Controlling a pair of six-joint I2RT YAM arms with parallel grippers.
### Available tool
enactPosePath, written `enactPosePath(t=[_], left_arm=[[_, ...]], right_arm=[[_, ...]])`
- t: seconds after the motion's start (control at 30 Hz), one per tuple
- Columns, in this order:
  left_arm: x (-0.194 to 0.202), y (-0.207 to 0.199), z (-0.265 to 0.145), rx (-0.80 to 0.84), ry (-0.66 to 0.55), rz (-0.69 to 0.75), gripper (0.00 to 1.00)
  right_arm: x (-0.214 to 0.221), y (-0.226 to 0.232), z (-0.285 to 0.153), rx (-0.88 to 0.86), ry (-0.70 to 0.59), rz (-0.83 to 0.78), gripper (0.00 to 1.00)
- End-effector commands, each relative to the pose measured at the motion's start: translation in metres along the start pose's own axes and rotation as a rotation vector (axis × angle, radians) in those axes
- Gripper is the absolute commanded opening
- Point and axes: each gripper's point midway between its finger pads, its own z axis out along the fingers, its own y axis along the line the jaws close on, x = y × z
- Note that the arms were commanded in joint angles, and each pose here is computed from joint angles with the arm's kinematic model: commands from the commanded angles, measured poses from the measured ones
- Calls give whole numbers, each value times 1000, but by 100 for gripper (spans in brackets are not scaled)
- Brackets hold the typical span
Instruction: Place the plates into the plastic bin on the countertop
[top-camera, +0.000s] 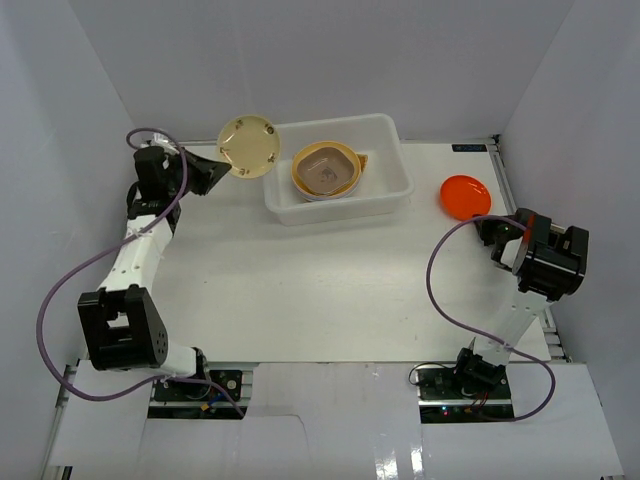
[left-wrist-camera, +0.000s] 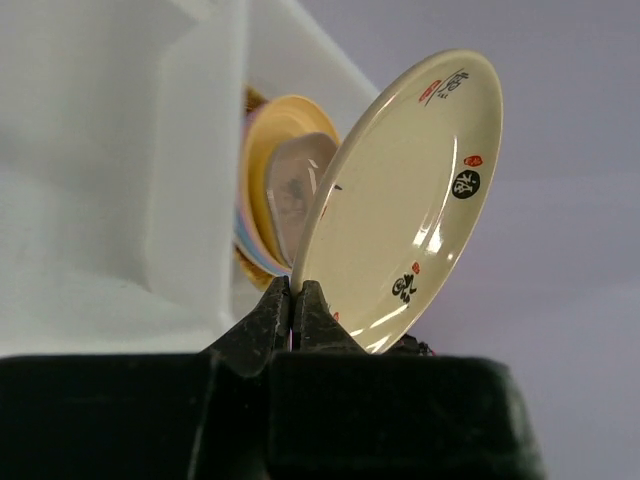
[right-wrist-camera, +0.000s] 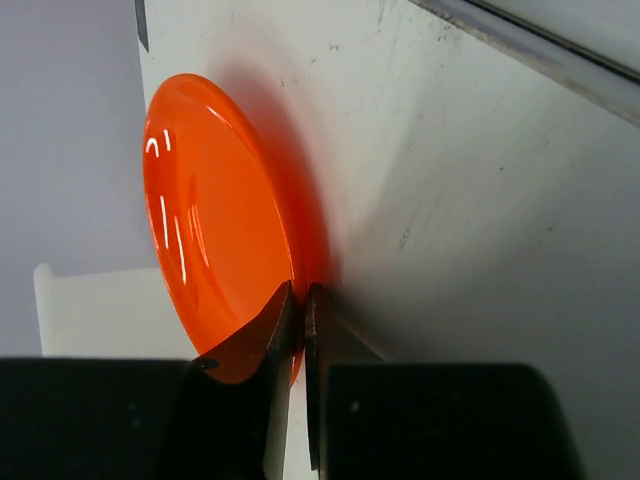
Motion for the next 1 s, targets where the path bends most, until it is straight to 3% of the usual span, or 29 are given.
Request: enactPosePath(t=[0.0,0.17,0.3,0.53,0.73,0.87,0.97], left_arm=[[1,-44,9,59,4,85,0],[49,-90,53,101,95,146,0],[84,-102,94,91,171,164,0],[117,-69,162,1,273,148,0],[131,-44,180,-51,302,149,0],[141,-37,186,-54,358,163,31],[139,-44,182,-36,358,180,45]], right_arm=[[-5,9,1,-60,-24,2,8],[-7,50,-31,-206,-52,-11,8],[-1,95,-61,-343,-46,-58,8],[34,167,-118,-525,-16,-177,8],[113,238,-144,-642,83,-390,8],[158,257,-136,-611,142,-504,8],[178,275,-133,-626,154,-518,8]])
